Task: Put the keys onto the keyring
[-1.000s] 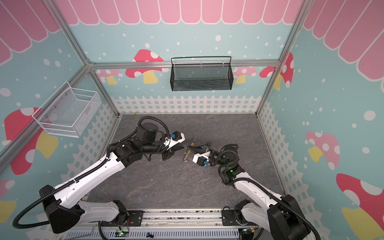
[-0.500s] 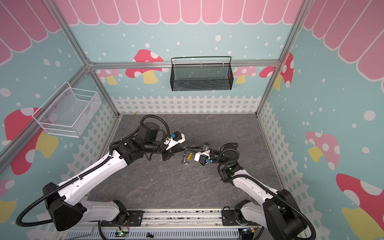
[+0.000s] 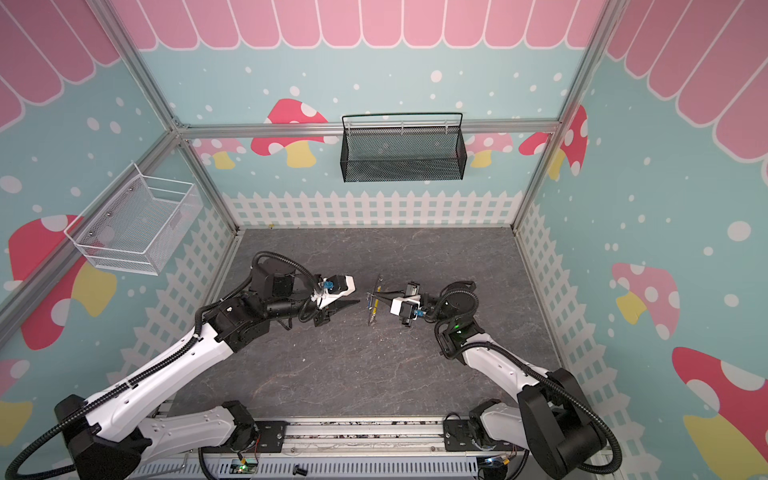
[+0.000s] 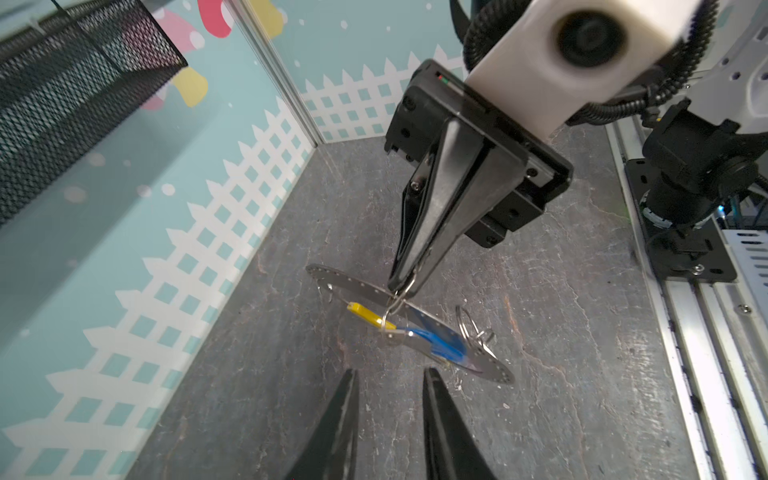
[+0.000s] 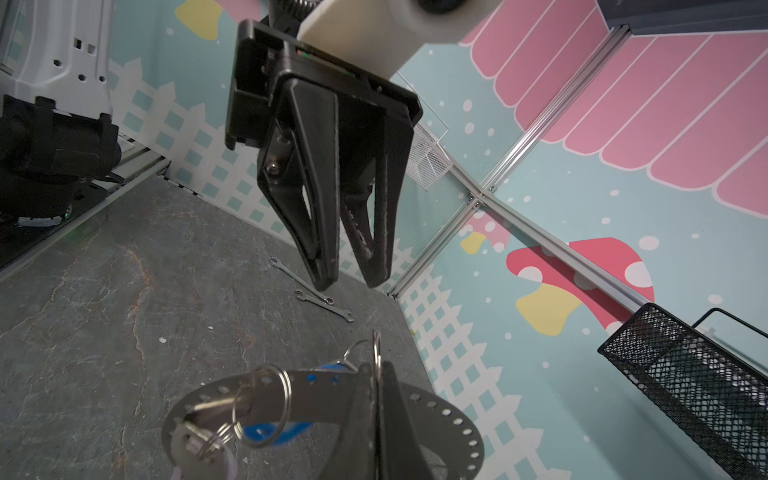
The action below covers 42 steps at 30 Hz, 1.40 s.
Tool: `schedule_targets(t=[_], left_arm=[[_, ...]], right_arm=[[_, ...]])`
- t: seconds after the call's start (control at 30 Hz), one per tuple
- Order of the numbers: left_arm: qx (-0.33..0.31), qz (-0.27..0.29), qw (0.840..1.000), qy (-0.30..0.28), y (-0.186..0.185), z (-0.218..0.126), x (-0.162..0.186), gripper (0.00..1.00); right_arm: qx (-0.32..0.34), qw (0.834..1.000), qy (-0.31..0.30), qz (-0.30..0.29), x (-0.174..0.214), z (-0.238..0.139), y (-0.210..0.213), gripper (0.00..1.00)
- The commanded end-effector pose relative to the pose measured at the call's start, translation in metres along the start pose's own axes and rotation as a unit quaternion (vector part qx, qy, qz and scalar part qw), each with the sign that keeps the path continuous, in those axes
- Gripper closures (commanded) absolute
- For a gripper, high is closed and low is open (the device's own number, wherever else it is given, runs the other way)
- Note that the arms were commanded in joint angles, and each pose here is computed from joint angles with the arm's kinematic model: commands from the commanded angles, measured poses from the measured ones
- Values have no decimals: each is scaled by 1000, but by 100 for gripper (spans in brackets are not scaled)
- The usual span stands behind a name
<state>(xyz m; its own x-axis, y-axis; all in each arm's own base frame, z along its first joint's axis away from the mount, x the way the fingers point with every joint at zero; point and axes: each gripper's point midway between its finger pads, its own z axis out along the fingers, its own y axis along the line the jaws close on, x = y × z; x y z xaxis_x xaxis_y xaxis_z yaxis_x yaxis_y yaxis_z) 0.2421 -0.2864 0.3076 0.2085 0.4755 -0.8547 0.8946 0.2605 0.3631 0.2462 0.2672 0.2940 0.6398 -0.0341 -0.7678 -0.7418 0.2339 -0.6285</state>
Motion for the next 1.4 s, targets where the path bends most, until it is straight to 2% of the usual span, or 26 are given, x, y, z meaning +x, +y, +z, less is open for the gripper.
schedule_targets(t=[0.0, 0.63, 0.77, 0.97, 1.1, 1.17, 1.23, 1.37], left_arm=[[-7, 59, 998, -25, 4, 1, -10, 73], [56, 76, 995, -38, -1, 24, -20, 79], [61, 74, 995, -37, -2, 25, -19, 83], [76, 73, 993, -46, -6, 25, -25, 100], [83, 70, 993, -38, -8, 25, -24, 100], [81, 67, 994, -32, -7, 23, -24, 100], [78, 61, 995, -17, -6, 21, -22, 100], [79, 48, 996, 19, -2, 18, -18, 100]], right_arm=[[-5, 999, -29, -14, -18, 1, -10, 100], [-32, 999, -44, -6, -24, -2, -3, 100], [-33, 998, -44, -5, -24, -1, -4, 100], [-35, 998, -44, 0, -22, 0, -5, 100], [-29, 999, -40, 5, -20, 1, -7, 100], [-17, 999, -34, 5, -18, 1, -10, 97], [0, 1000, -23, 3, -14, 0, -14, 84], [17, 1000, 0, -9, -9, -3, -18, 74]])
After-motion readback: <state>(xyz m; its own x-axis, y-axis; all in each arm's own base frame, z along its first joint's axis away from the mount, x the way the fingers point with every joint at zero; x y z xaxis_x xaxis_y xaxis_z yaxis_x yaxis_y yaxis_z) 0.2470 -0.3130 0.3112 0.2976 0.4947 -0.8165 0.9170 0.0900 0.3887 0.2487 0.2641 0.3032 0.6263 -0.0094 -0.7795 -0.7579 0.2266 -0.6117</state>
